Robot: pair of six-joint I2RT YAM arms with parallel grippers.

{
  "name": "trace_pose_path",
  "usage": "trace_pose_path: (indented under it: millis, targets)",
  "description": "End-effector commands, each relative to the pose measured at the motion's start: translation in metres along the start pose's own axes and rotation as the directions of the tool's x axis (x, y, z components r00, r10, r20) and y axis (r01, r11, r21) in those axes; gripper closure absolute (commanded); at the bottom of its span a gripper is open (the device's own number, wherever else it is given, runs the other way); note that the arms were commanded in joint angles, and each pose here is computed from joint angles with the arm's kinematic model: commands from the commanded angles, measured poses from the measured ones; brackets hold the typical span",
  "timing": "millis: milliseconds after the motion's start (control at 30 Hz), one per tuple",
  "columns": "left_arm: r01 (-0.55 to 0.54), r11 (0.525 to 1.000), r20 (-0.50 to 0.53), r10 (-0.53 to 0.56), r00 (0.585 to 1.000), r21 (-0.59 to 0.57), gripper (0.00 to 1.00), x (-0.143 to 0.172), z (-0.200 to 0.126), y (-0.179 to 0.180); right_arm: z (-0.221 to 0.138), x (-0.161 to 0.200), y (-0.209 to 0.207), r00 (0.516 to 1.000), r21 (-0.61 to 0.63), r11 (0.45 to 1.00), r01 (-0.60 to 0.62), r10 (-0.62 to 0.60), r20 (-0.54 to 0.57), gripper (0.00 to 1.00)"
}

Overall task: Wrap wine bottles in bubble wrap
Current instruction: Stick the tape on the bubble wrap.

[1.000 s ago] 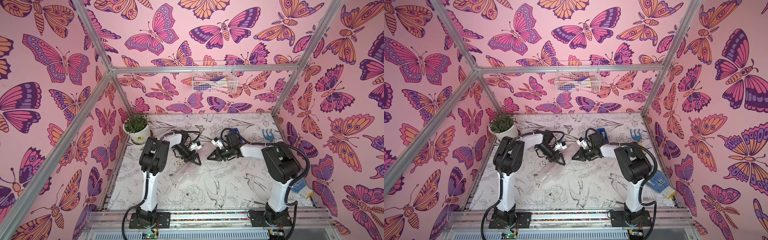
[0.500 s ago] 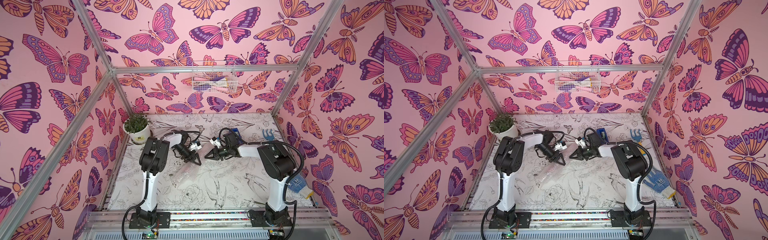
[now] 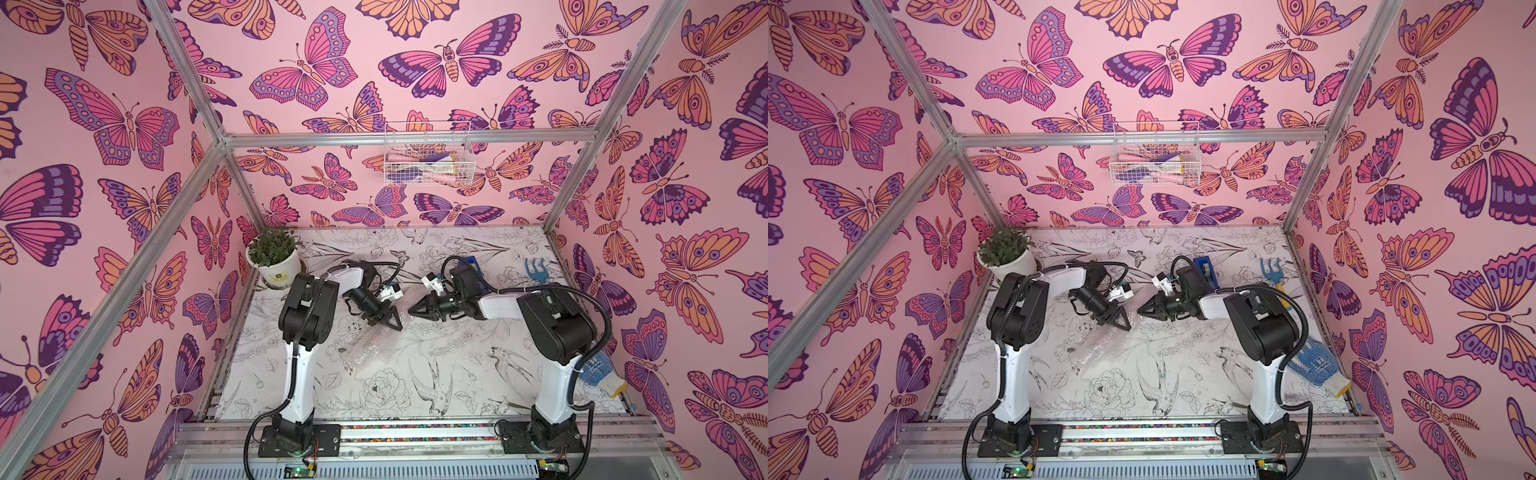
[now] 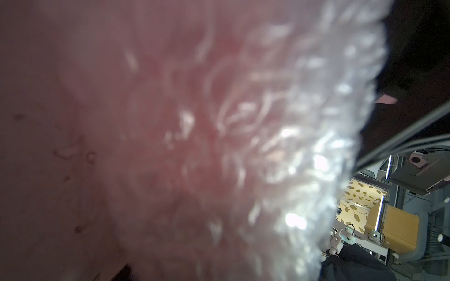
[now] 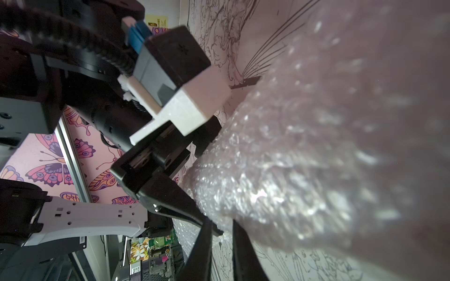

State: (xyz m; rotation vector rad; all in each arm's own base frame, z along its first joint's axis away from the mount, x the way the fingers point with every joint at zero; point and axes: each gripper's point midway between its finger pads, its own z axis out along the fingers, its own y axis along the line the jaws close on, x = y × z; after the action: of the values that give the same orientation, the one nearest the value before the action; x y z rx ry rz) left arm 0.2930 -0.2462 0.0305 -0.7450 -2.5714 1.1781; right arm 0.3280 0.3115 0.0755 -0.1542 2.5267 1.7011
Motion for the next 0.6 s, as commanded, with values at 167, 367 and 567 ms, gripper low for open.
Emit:
trace_pose_path:
  millis: [167,367,567]
  targets:
    - [0.16,0.959,-0.264,-0.221,0.939,-0.234,0.84,0.073,0.032,0.068,-0.02,0.008,0.003,0.996,0.048,0.996,0.078,-0.08,0.038,0.76]
    - [0.16,0.959,-0.265,-0.22,0.939,-0.233,0.84,0.073,0.032,0.068,-0.018,0.026,-0.023,0.998,0.135,0.989,0.053,-0.049,-0.027,1.0]
    - [0.163,0.959,-0.265,-0.223,0.938,-0.232,0.84,0.073,0.032,0.068,-0.007,0.018,-0.005,0.995,0.084,0.992,0.091,-0.086,-0.052,1.0]
